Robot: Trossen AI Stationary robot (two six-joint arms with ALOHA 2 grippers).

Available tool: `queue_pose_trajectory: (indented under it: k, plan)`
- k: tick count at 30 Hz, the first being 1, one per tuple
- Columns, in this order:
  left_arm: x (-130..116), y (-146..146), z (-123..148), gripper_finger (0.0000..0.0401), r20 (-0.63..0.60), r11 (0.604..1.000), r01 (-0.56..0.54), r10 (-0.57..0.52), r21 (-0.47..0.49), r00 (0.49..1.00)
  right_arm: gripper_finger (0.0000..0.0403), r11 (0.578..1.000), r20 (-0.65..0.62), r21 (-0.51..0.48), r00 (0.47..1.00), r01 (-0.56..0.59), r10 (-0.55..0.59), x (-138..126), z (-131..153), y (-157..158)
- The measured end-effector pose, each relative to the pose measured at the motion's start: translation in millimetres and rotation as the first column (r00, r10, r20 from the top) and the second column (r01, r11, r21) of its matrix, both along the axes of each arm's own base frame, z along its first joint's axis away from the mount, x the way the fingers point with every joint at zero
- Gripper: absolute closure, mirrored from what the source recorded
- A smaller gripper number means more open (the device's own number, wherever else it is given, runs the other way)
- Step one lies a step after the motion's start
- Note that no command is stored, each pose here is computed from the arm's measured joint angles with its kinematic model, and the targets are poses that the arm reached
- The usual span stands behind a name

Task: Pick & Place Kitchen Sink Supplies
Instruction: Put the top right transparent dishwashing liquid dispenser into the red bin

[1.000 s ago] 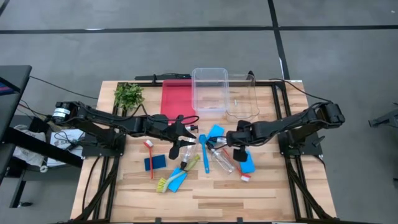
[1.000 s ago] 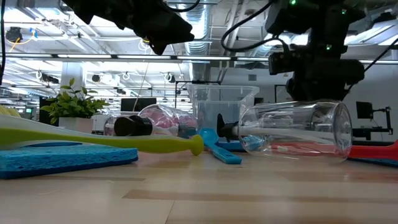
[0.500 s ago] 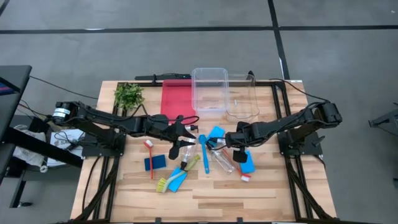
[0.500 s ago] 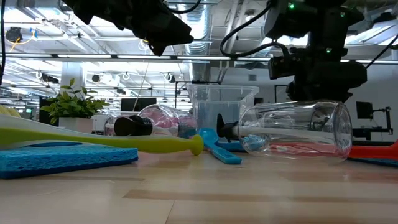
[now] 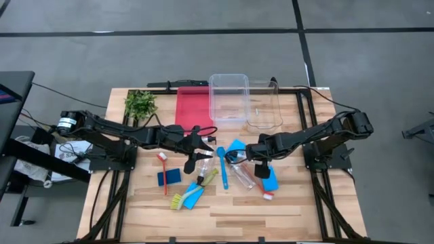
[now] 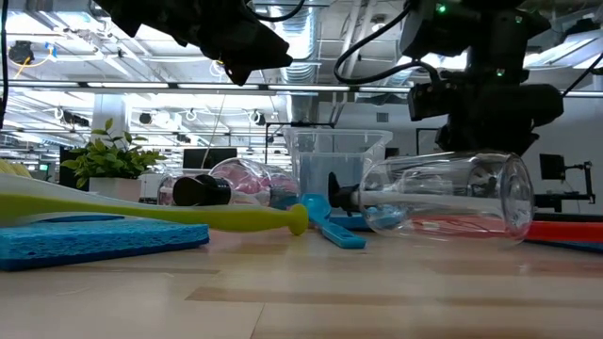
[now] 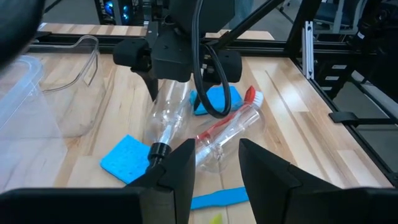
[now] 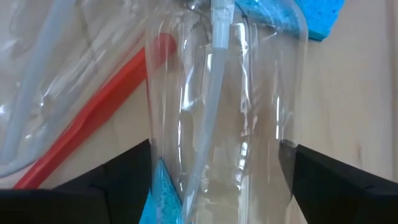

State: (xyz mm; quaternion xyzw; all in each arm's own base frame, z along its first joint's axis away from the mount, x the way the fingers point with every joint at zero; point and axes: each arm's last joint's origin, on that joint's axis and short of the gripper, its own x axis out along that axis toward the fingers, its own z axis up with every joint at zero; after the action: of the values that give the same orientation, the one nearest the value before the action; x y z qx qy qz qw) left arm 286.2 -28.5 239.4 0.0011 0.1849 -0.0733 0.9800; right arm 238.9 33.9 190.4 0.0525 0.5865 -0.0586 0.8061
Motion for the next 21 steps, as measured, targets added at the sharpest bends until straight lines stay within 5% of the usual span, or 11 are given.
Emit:
queue_pose_trajectory:
  k: [21]
  plan:
    - [-3.0,-0.6,4.7,0.0276,0.015,1.000,0.027,-0.027,-0.012,1.000,0.0060,1.000,0.014,0.004,1.000,-0.002,0.002,11.2,40.7,1.8]
